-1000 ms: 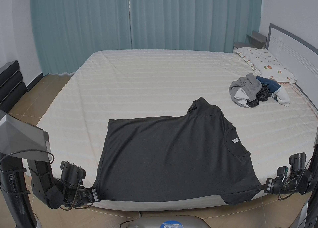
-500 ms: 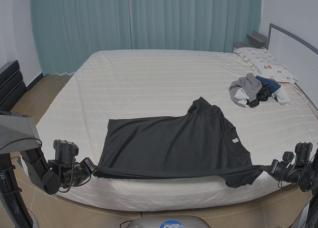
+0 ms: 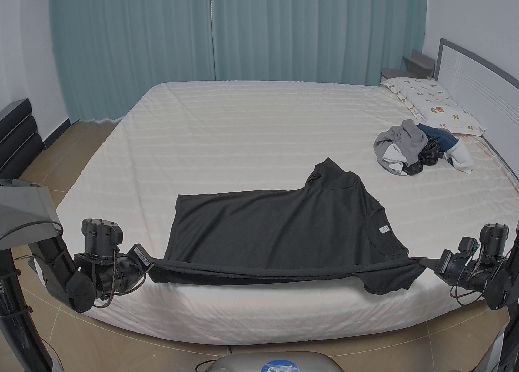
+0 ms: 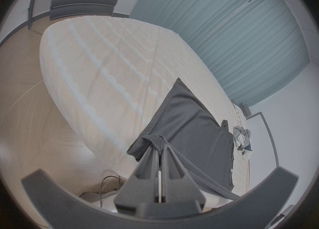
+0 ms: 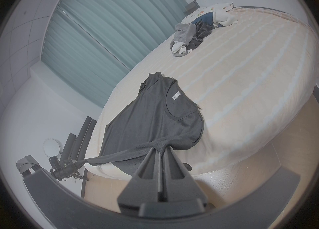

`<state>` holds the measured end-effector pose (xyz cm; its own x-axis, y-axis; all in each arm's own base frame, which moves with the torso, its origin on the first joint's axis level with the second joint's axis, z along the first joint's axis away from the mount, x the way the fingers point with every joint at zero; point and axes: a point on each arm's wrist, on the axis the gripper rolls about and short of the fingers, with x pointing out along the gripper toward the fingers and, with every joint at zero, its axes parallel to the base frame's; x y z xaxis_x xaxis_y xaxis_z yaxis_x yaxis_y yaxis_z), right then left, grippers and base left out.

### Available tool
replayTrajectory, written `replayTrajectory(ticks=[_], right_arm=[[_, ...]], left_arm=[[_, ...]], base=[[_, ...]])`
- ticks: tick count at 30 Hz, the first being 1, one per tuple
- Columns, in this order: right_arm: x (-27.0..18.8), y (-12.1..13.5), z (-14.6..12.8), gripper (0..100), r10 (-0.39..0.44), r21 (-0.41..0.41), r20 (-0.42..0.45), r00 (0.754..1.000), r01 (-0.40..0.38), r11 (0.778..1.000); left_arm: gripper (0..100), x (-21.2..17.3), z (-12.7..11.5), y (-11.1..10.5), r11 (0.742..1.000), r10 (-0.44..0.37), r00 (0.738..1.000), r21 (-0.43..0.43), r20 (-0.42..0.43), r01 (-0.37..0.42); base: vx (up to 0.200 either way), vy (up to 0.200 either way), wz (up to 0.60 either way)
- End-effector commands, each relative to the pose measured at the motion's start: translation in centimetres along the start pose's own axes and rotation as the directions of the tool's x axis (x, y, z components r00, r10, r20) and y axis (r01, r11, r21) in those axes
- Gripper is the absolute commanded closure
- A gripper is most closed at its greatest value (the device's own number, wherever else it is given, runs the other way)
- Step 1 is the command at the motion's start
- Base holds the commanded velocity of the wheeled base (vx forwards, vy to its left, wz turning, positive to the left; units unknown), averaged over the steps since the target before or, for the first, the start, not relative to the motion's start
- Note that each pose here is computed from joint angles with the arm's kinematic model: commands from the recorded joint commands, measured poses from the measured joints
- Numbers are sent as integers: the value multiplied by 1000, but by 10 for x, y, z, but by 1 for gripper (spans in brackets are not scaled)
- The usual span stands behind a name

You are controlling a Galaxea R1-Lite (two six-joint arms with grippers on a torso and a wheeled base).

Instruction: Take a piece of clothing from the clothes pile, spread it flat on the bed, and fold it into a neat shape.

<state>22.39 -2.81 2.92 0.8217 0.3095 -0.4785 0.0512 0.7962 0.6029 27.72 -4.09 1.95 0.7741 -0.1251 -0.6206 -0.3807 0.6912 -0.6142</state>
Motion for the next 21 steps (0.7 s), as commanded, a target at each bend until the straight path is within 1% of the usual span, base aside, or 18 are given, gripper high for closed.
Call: replayTrajectory(ticks=[1,7,11,21], right_arm=[[4,0,3,100,7,-5,7,1000,-7,1000],[19,-6,10,100,3,-4,13,1000,-3,1000],[32,-11,14,100,-2,-3,17,1000,2,1000],[53,-19,19,100,4,-1,21,1000,-4,1000]], left_arm=[[100,2,1,-2,1000,-10,1000,-1,3,10],[100,10,7,-9,999,-34,999,-11,25,34],[100,20,10,-17,994,-58,998,-91,36,61],[100,38,12,-20,993,-65,997,-99,40,69]], base=[[0,0,0],[0,0,0],[0,0,0],[0,0,0]])
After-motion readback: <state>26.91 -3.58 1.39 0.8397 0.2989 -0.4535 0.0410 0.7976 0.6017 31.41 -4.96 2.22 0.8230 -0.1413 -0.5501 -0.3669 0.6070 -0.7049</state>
